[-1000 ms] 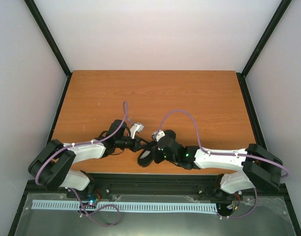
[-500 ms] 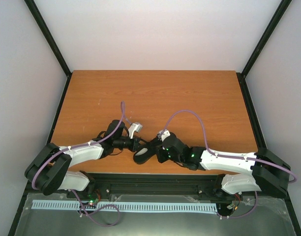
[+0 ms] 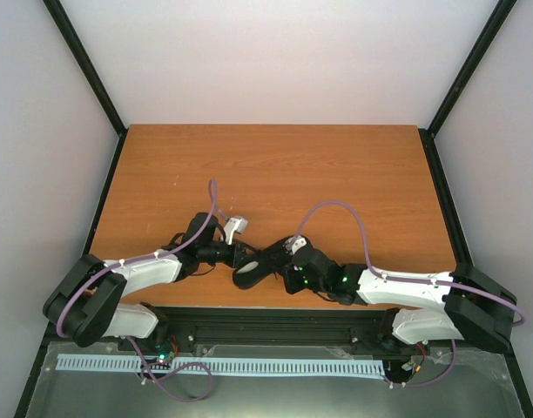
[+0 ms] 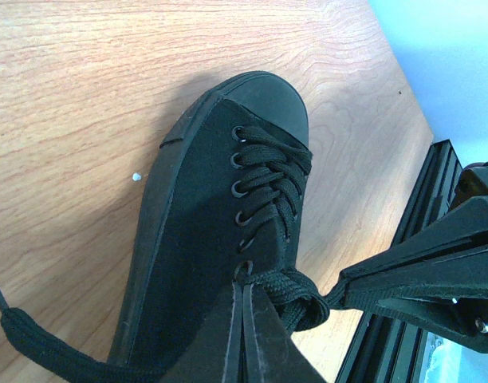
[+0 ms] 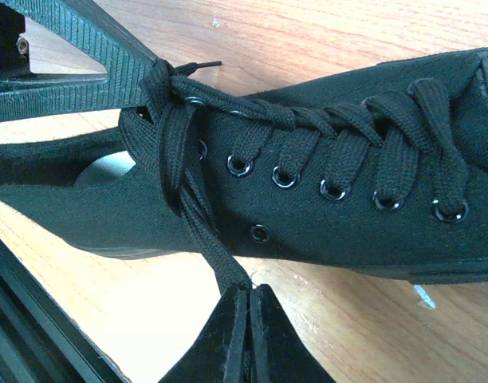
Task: Tie the shoes
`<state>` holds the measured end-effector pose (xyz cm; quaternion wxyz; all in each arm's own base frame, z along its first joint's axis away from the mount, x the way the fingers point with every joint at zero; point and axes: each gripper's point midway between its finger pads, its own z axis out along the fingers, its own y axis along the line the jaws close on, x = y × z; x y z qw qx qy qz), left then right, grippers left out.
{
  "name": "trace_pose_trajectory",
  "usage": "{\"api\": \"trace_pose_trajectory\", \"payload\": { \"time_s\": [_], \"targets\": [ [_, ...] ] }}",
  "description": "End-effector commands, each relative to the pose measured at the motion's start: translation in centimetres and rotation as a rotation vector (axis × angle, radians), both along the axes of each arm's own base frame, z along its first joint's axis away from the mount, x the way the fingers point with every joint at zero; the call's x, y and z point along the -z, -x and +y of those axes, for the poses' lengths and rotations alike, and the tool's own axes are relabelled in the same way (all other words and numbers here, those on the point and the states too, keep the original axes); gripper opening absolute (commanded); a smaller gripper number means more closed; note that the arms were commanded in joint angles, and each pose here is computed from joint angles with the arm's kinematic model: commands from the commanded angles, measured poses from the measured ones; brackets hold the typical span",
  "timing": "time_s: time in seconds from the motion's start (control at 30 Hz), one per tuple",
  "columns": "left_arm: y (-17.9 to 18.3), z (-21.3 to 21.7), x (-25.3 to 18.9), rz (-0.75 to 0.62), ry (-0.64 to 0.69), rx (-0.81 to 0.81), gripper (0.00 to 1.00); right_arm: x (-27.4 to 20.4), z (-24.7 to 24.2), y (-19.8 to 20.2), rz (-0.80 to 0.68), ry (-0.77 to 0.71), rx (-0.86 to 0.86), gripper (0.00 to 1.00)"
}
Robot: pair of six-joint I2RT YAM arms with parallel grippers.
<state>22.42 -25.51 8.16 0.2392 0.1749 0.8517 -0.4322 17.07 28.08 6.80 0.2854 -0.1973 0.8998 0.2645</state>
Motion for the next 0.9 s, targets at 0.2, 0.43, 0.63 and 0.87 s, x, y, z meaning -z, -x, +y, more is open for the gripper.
{"api": "trace_pose_trajectory", "payload": {
  "time_s": [0.2,0.43,0.63,0.87],
  "targets": [
    [-0.7,-0.2,-0.7,-0.022,0.027,0.015,0.02,-1.0,0.3,-0.2,-0.011,-0.029,-0.009,0.03],
    [-0.7,0.1,-1.3,-0.051,0.029,0.001,0.12,-2.2,1.2,-0.9,-0.038,-0.046,-0.019,0.03],
    [-0.7,0.4,-2.2,-0.095,0.034,-0.013,0.36,-1.8,1.4,-0.8,-0.025,-0.048,-0.029,0.03],
    [-0.3,0.0,-2.8,-0.106,0.066,0.019,0.48,-1.9,1.4,-0.8,-0.024,-0.051,-0.031,0.03]
  ]
}}
